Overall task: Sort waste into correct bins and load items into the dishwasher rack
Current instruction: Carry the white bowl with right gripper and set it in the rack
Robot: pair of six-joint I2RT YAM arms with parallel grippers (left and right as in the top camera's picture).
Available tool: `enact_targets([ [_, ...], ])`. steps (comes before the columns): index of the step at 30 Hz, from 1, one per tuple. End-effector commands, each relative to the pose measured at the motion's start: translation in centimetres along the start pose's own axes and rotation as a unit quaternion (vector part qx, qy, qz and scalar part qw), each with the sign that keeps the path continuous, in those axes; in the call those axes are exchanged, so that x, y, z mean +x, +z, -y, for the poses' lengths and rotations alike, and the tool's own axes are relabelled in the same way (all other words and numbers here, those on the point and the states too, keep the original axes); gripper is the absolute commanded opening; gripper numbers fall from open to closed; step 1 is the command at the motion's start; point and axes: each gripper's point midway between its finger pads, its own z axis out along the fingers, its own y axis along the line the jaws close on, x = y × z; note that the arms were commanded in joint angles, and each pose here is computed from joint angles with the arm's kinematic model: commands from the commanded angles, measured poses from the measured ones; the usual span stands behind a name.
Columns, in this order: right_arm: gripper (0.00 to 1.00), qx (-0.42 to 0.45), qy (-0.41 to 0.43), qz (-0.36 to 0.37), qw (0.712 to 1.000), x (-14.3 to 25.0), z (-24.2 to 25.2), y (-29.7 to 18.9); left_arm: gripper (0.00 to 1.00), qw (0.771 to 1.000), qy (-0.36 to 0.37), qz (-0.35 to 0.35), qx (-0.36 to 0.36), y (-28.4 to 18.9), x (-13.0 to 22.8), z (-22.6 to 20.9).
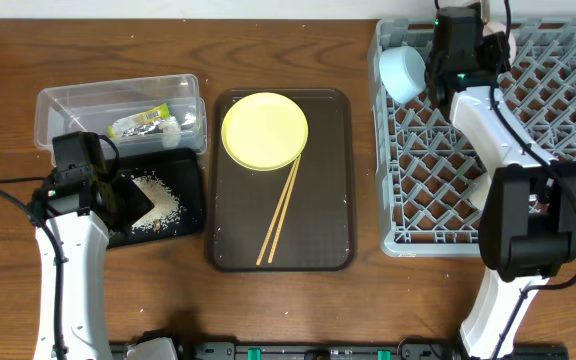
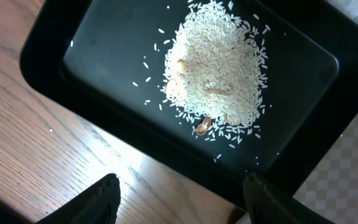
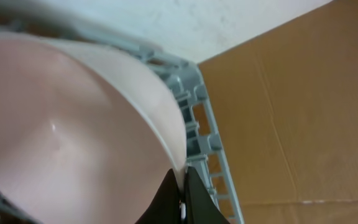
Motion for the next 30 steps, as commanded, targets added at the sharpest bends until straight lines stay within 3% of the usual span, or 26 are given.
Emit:
enact_targets([
  [1,0.01,-0.036,-0.021,-0.003,0.999,0.5,-2.9,-1.2,0.66,1.000,-0.005,0.004,-0.003,-0.1,-0.2,-0.1],
  [10,0.01,-0.062,0.021,-0.045,0.997,2.8,-4.8,-3.4,0.66,1.000,-0.004,0.004,-0.003,-0.1,-0.2,-0.1],
  [17,0.01,-0.074,0.028,-0.038,0.996,2.2,-4.2,-6.0,0.66,1.000,-0.005,0.004,-0.003,-0.1,-0.2,-0.1],
  [23,0.08,-0.111,0.050,-0.054,0.991,3.0,-5.1,-7.0,0.66,1.000,-0.004,0.003,-0.003,-0.1,-0.2,-0.1],
  [30,0.09,-0.150,0.066,-0.067,0.984,3.5,-5.3,-8.1,0.66,1.000,-0.004,0.002,-0.003,-0.1,-0.1,-0.2],
])
